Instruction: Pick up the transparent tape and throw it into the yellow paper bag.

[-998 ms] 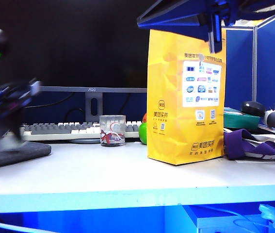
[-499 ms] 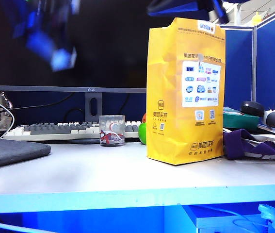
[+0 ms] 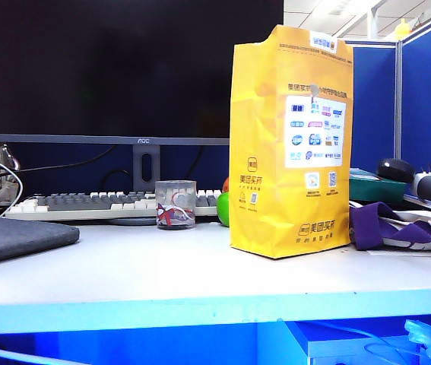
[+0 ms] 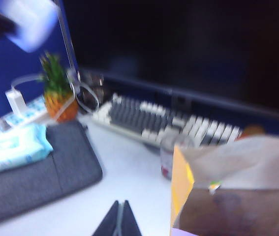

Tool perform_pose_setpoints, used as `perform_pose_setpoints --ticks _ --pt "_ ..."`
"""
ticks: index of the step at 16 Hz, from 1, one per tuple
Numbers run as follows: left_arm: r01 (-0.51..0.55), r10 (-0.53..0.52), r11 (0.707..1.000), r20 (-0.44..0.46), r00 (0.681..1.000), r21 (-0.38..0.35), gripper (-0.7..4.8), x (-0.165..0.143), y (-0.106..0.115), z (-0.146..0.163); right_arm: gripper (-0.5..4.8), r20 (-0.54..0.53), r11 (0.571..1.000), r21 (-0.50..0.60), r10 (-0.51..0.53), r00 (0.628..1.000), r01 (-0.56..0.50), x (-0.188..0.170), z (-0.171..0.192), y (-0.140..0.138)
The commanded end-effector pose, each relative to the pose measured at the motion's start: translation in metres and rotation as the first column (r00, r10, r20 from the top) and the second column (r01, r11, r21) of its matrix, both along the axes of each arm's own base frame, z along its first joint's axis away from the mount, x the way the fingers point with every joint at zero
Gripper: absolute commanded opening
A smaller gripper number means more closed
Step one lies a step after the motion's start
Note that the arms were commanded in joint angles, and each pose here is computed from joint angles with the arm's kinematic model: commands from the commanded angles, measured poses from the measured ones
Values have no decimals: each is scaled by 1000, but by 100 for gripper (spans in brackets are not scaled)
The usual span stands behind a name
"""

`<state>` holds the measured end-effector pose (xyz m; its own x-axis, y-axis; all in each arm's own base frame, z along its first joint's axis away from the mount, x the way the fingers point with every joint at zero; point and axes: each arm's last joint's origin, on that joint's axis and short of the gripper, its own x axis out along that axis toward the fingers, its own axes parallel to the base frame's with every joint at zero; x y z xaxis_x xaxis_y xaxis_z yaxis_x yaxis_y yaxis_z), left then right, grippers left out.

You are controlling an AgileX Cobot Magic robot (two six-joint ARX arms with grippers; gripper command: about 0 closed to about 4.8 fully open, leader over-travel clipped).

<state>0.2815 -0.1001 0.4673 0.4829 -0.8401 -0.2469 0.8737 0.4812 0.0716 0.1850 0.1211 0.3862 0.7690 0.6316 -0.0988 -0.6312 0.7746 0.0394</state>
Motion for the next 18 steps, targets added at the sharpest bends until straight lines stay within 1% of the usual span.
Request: perform_pose_setpoints --ticks 1,2,3,4,5,6,9,10,11,12,13,15,17,18 --pt "58 -53 996 89 995 -61 193 10 -14 6 8 34 1000 13 -17 999 16 -27 14 -18" --pt "81 -73 993 105 992 -82 193 16 -17 5 8 29 1000 10 -22 999 21 -38 16 -25" --pt "109 -98 989 106 989 -102 200 21 -29 2 8 20 1000 4 -25 999 25 -47 17 -31" --pt "142 -129 983 110 986 -119 217 26 -44 -2 8 13 1000 -1 -31 999 31 -57 18 -37" --pt "175 -159 977 129 979 -123 217 36 -65 -12 8 4 999 4 -35 999 35 -71 19 -46" --pt "194 -177 973 136 975 -121 217 40 -88 -22 8 -4 999 12 -36 999 36 -79 19 -51" --pt "220 -202 968 146 969 -120 219 57 -127 -49 8 -27 1000 2 -10 1000 10 -90 17 -57" --pt "191 -175 975 136 975 -112 219 63 -134 -58 8 -52 1000 -14 -12 999 11 -91 14 -58" --pt "215 -202 970 121 972 -110 220 71 -143 -72 8 -88 999 -37 -12 996 9 -91 10 -58" --pt "215 -204 971 107 973 -103 220 74 -148 -79 8 -104 999 -48 -14 994 9 -92 8 -58" --pt "199 -189 975 100 977 -99 220 78 -150 -85 8 -108 999 -50 -14 994 9 -92 8 -58" --pt "202 -194 975 86 977 -94 220 82 -153 -92 8 -102 999 -46 -14 995 9 -92 8 -58" --pt "205 -199 973 68 978 -105 221 83 -154 -94 8 -92 999 -40 -13 996 9 -92 10 -58" --pt "203 -197 973 57 979 -114 270 83 -155 -93 8 -89 999 -38 -12 996 9 -92 10 -58"
